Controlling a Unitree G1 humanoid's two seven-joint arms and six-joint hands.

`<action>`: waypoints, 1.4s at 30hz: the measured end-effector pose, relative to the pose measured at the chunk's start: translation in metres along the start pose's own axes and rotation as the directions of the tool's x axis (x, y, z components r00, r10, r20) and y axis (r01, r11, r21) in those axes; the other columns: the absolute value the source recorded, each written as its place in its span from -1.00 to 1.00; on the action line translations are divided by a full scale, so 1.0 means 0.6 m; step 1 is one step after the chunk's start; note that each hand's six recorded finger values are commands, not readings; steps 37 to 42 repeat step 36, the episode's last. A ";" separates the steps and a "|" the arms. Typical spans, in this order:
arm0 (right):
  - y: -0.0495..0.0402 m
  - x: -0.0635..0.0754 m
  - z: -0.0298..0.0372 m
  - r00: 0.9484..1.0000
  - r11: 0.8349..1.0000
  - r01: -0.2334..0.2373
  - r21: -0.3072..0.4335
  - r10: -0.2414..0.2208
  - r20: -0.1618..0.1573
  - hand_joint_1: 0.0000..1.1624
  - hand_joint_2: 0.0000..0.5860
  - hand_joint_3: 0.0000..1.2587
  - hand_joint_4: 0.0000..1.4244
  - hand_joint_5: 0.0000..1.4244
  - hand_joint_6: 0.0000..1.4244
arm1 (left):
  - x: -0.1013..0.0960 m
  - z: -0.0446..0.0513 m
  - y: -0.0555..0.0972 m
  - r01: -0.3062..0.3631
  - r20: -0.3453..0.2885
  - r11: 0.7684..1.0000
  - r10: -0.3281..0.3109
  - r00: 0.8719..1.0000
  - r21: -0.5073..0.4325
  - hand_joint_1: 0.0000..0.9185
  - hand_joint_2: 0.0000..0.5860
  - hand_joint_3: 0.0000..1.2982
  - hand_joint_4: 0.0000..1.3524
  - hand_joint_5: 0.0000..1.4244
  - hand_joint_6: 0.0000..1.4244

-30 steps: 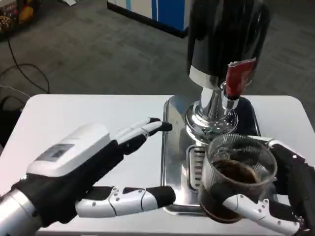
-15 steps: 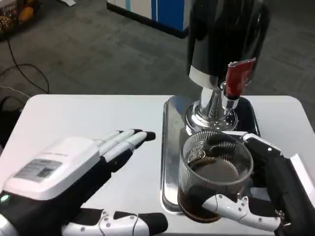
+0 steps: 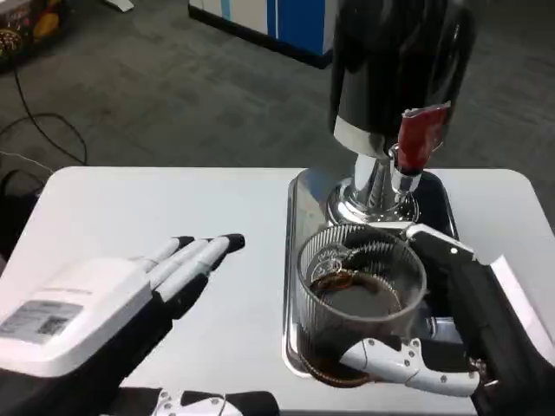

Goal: Grasp the cup under the faucet to collect the drink, then remove the cup.

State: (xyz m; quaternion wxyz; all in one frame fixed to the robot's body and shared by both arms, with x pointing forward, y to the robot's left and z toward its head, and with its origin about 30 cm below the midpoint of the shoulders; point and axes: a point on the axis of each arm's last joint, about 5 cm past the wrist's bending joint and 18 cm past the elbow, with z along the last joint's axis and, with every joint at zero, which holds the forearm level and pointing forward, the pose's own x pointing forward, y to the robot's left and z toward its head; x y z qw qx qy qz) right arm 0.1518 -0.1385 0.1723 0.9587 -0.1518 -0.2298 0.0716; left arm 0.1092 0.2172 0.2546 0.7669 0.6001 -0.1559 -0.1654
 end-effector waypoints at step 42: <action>0.011 0.021 -0.001 0.999 0.999 -0.044 -0.016 0.044 0.019 0.57 -0.61 0.74 0.77 1.00 1.00 | -0.012 -0.010 -0.004 0.018 -0.029 1.000 -0.019 0.999 -0.025 -1.00 -0.73 -0.98 -1.00 -1.00 -0.85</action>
